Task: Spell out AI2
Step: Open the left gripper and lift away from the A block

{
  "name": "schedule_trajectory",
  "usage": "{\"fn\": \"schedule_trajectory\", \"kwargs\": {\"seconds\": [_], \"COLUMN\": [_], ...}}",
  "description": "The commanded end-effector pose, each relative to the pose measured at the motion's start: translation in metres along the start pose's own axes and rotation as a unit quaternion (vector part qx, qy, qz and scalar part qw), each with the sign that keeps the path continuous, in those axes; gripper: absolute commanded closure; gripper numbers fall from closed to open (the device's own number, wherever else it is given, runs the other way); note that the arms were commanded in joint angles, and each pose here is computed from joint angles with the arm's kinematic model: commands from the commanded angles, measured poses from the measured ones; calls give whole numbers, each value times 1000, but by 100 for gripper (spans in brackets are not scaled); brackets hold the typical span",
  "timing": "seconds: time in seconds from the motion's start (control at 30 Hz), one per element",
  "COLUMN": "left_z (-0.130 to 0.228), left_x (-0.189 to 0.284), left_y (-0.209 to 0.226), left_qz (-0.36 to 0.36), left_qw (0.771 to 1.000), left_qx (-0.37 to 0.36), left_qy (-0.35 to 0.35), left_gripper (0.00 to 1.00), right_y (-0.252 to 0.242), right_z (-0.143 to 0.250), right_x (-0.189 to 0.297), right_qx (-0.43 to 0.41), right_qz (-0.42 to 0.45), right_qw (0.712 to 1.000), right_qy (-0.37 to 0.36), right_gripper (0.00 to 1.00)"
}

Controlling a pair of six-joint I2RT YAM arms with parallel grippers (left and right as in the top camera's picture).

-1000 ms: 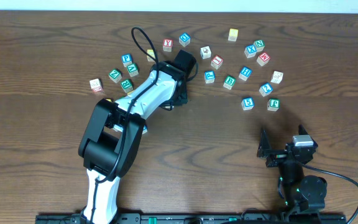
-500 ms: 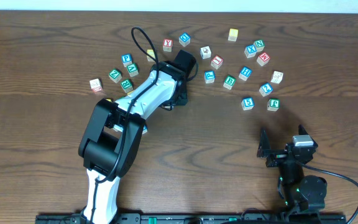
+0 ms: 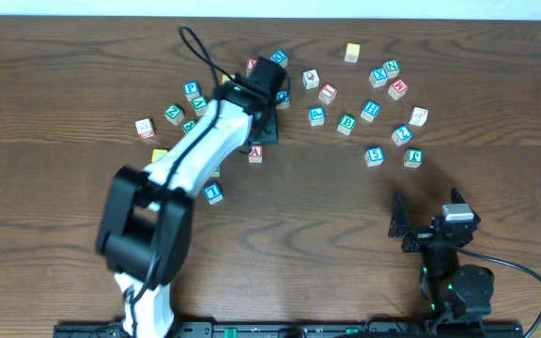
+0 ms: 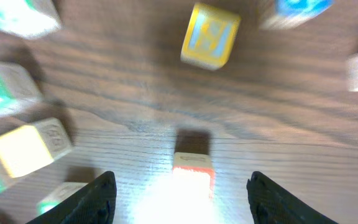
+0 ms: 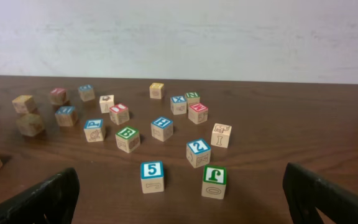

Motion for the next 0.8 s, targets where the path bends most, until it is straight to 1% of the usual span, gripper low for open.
{"fn": "schedule_trajectory", "kwargs": {"seconds": [0.0, 0.17, 0.33, 0.6, 0.77], "left_z": [-23, -27, -28, -30, -26], "left_x": [43, 74, 90, 92, 91], "left_y": [1, 4, 6, 6, 7], "left_qz": [17, 28, 34, 36, 33], "left_qw": [998, 997, 995, 995, 995], "left_qx": [1, 5, 2, 3, 2], "left_qy": [-53, -78, -93, -98, -90], "left_gripper": [34, 33, 33, 33, 33], "right_y": [-1, -1, -1, -1, -1], "right_z": [1, 1, 1, 1, 1], "right_x": [0, 0, 0, 0, 0], "right_qx": [5, 5, 5, 5, 5], "right_qz": [2, 2, 2, 2, 2], "right_qw": [1000, 1000, 1000, 1000, 1000], "right_qy": [0, 0, 0, 0, 0], "right_gripper": [1, 1, 1, 1, 1]}}
Point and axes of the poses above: each gripper's point midway between its finger pads, its own x axis back along the fingers, its own y axis along the line the jaws close on, z = x × y, the point moved 2 cm from there along x, back along the fingers, and after that the axes turned 3 degrees about -x, right-handed, at the moved point
